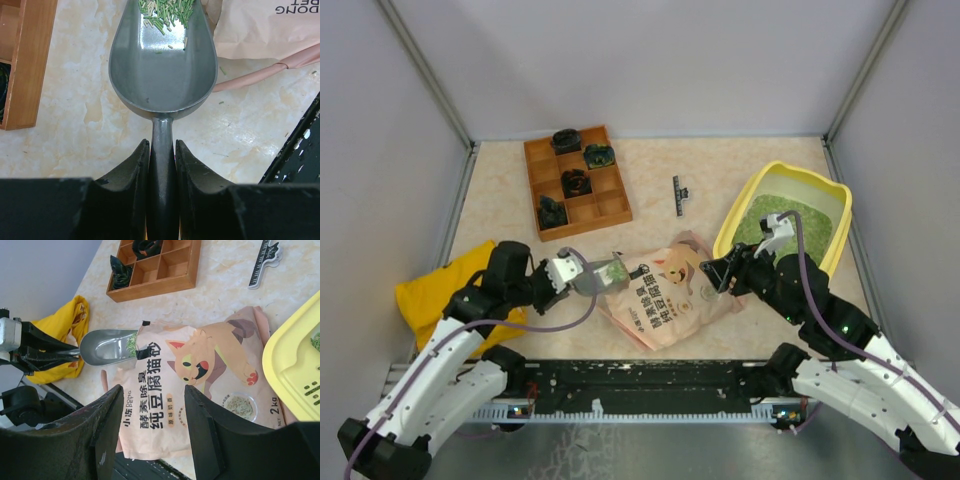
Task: Fill the litter box with clean litter
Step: 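Scoop the cat litter from the cat litter bag.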
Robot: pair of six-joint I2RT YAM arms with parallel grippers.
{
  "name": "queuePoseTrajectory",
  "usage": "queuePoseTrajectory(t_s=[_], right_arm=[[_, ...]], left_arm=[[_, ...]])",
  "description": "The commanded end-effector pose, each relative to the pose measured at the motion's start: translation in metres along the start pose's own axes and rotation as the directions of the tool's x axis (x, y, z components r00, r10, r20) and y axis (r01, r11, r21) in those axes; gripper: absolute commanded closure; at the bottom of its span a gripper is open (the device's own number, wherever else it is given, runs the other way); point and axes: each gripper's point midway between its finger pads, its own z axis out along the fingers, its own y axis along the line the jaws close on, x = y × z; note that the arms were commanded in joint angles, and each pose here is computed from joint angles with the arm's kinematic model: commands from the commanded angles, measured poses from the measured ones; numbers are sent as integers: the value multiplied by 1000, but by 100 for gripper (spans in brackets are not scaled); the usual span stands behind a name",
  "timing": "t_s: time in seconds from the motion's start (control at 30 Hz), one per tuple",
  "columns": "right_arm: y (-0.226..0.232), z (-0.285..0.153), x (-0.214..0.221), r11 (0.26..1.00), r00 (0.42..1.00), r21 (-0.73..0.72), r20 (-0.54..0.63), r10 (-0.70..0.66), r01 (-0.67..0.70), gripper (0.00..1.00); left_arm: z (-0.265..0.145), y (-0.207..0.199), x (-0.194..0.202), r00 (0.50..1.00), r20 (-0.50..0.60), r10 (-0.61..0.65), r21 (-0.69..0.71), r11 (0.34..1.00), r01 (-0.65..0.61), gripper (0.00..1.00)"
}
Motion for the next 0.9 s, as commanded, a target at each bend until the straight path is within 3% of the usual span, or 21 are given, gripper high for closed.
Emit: queuePoseTrajectory(t_s=[0.0, 0.87], right_arm=[[15, -4, -26, 999, 997, -52, 77, 6, -2, 48], [22, -4, -30, 997, 997, -72, 75, 18, -12, 48]], left_arm=[[-12, 8, -17, 999, 49, 24, -39, 999, -22, 100], [-23, 7, -19, 997, 65, 44, -59, 997, -40, 100]])
